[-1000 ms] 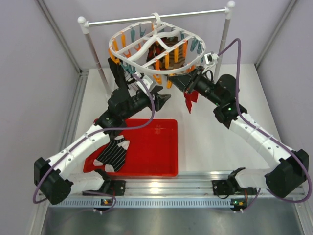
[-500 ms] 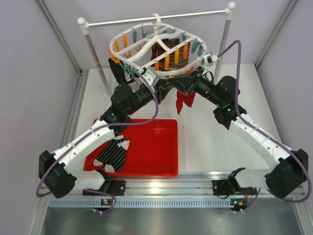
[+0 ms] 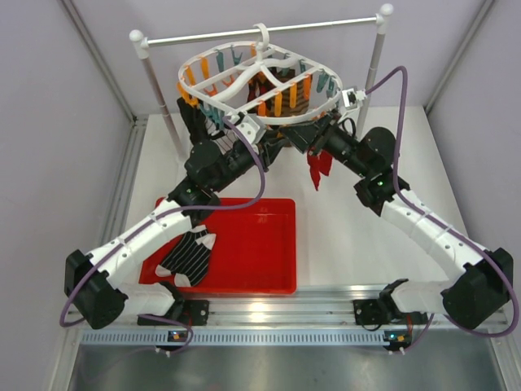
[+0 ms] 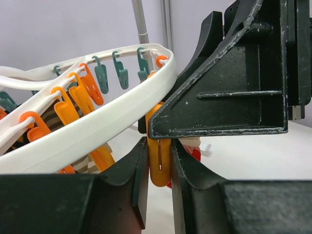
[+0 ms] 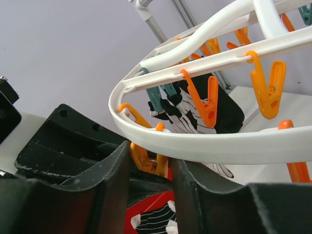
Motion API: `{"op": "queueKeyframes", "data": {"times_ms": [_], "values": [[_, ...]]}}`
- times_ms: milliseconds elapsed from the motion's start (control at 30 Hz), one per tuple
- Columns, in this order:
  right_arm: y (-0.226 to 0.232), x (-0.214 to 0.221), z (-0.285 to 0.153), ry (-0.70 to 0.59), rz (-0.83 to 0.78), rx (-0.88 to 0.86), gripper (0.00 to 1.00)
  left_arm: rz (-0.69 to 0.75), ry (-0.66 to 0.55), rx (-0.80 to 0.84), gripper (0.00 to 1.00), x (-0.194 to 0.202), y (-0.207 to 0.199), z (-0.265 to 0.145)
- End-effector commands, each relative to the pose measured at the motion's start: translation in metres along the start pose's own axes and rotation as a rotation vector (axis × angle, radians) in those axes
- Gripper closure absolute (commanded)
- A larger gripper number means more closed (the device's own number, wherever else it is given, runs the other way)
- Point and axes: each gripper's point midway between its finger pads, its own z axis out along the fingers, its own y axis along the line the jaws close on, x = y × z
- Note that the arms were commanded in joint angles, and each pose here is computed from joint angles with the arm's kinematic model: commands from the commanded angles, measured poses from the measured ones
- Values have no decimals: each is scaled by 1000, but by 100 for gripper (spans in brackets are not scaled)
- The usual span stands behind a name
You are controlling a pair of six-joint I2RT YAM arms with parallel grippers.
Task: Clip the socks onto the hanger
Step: Pick up the sock from the bin.
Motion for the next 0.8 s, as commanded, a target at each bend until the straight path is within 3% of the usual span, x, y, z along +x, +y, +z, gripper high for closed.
{"op": "queueKeyframes", "data": {"times_ms": [0,167,267,300,333,367,433,567,733,767], "values": [[11,-25,4,-98,7,-11,62,13,-48,45,100,-11,-13,2],[10,-25,4,-102,12,-7,62,13,-38,43,100,-6,-14,1],[9,-25,3,-102,8,-2,74,14,-30,38,100,-3,-13,1],[10,-25,3,-102,7,-2,85,12,-24,39,99,-1,-13,0],[9,-25,3,-101,7,-1,88,10,-20,41,90,0,-14,-1],[10,-25,3,-100,6,-2,91,8,-24,40,67,-3,-14,-3],[9,-24,2,-99,4,3,96,-4,0,37,50,3,-15,-8],[5,-22,0,-95,-5,15,100,-43,72,30,39,5,-17,-31],[-1,-19,-3,-89,-19,37,100,-101,210,47,35,22,-20,-76],[-1,-19,-4,-88,-21,38,100,-119,290,38,35,35,-16,-94]]}}
